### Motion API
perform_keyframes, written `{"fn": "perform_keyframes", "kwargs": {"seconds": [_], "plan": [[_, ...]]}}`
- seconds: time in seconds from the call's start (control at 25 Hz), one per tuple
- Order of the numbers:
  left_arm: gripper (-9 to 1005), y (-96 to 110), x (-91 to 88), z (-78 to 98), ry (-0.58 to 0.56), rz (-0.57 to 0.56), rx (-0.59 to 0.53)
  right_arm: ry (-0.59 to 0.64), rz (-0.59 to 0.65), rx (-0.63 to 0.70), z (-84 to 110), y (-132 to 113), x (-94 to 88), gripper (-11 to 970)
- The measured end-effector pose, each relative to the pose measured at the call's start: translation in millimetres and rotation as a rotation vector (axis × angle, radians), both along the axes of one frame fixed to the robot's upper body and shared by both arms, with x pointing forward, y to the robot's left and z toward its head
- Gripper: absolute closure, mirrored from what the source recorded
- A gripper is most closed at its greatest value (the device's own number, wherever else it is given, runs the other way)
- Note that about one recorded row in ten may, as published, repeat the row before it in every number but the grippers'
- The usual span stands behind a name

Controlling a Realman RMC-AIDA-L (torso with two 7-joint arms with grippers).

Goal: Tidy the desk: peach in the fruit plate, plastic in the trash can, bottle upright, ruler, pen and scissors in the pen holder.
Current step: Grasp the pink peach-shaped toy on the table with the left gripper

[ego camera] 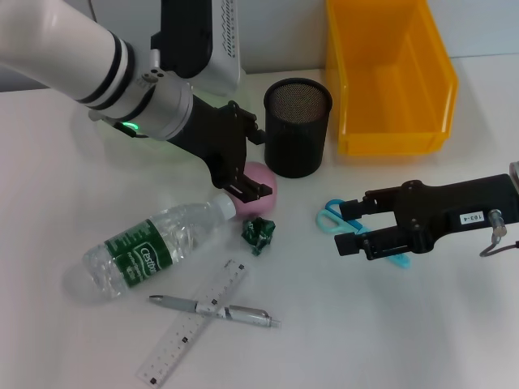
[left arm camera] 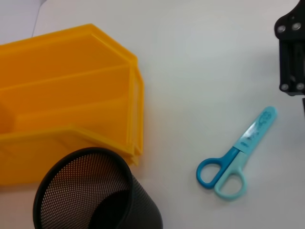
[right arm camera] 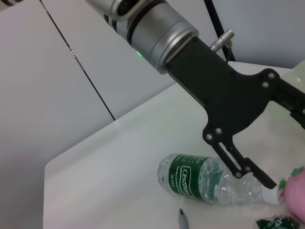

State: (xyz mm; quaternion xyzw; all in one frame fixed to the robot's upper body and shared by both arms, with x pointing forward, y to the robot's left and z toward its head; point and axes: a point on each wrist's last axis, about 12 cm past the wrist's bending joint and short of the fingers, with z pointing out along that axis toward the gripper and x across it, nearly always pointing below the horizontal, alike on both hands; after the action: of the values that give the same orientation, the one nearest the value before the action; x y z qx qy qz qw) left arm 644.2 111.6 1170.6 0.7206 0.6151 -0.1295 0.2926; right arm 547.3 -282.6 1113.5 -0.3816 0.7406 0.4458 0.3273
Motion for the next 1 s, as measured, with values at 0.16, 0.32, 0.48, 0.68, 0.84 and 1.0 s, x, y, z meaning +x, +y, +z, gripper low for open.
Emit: {"fn": "perform_keyframes", "kwargs": {"seconds": [0.16, 0.32, 0.48, 0.68, 0.84, 1.0], "plan": [[229, -4.7, 1.1, -5.3, 0.002, 0.011, -0.003, -0.002, 0.000, -0.001, 0.4, -0.3, 0.2, 236], [232, -7.9, 1.6, -12.4, 0.000, 0.022, 0.002, -0.005, 0.003, -0.002, 1.3, 0.4, 1.1, 237], [235, -10.2, 1.1, -17.3, 0.002, 0.030, -0.001, -0.006, 0.006, -0.003, 2.1, 0.7, 1.8, 238], [238, -14.3, 0.2, -21.7, -0.011, 0.043, 0.000, -0.006, 0.007, -0.005, 2.3, 0.3, 1.9, 240], [241, -14.8, -0.7, -27.9, -0.013, 0.051, 0.012, -0.003, 0.008, -0.008, 1.8, 0.1, 1.6, 241], [243, -15.4, -0.4, -29.3, -0.015, 0.058, 0.008, -0.001, 0.010, -0.013, 1.3, -0.1, 1.4, 242]]}}
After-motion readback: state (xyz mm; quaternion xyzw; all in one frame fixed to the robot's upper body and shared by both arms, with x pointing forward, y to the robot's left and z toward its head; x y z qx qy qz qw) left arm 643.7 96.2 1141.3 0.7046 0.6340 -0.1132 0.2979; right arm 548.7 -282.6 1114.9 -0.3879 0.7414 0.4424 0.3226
